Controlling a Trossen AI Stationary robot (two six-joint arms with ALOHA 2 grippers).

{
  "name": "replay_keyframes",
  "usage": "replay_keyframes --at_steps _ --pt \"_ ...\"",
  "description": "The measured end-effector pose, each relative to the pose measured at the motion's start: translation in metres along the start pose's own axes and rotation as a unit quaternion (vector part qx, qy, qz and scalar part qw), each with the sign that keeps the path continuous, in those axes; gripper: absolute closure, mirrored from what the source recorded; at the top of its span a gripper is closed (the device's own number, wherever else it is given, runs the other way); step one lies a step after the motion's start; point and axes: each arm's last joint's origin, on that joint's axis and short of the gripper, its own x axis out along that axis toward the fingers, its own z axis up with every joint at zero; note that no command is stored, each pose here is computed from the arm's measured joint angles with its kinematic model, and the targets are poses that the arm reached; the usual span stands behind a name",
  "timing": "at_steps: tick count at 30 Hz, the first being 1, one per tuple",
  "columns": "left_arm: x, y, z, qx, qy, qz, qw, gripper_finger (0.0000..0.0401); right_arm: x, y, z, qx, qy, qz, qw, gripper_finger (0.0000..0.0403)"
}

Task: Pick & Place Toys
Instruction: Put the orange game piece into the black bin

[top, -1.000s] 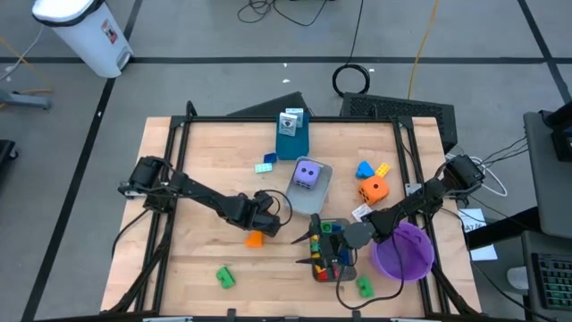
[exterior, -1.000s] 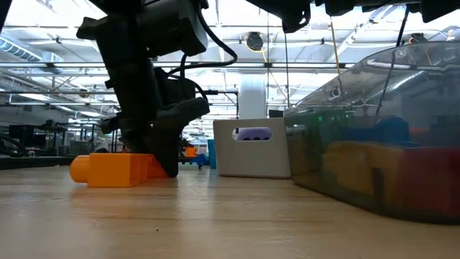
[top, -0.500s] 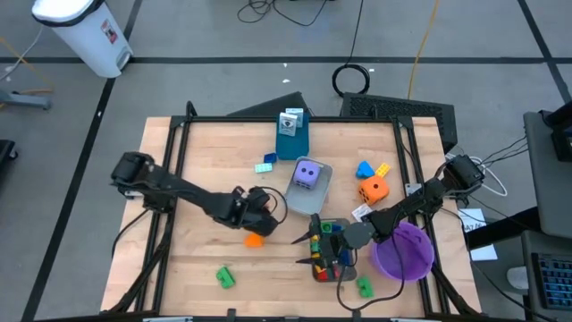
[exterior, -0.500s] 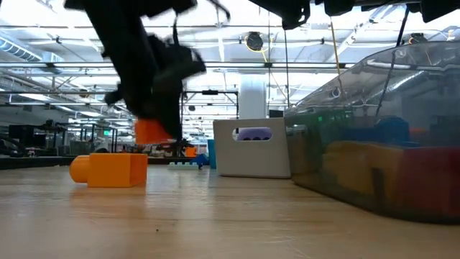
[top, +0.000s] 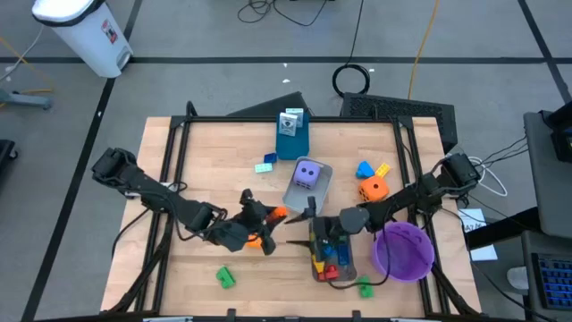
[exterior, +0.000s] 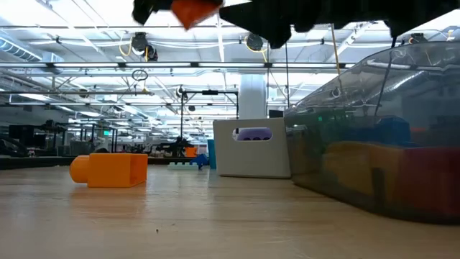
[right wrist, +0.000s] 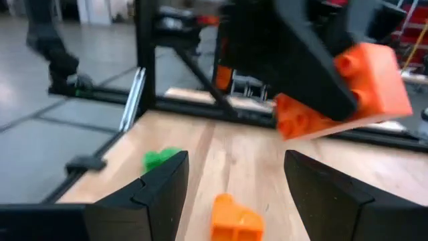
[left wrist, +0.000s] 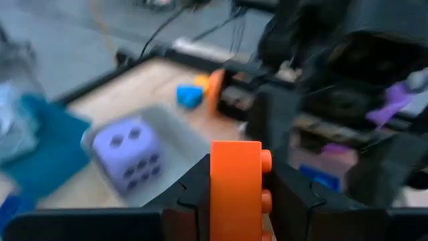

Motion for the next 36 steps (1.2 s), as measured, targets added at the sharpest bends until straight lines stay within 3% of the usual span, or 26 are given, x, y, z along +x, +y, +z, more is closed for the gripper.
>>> replay_keyframes --at_steps 10,17,24,31,36 --pt "-0.004 -0.011 0.014 0.047 -0.055 -0.06 0.996 0.0301 0.002 -0.016 0.011 0.016 -0.06 -0.003 0.998 0.0165" --pt "-0.001 -0.01 0.017 0.043 -0.061 -0.065 0.995 0.028 0.003 -0.021 0.013 0.035 -0.069 -0.009 0.997 0.0165" --pt "0.022 -0.014 0.011 0.051 -0.073 -0.098 0.991 0.0301 0.003 -0.021 0.014 0.036 -0.079 -0.008 0.996 0.0168" --pt "0.03 -0.011 0.011 0.05 -0.074 -0.106 0.99 0.0271 0.003 -0.021 0.013 0.039 -0.069 -0.012 0.997 0.0228" --pt "0.03 -0.011 0.012 0.054 -0.08 -0.109 0.989 0.0285 0.003 -0.02 0.012 0.038 -0.068 -0.006 0.997 0.0291"
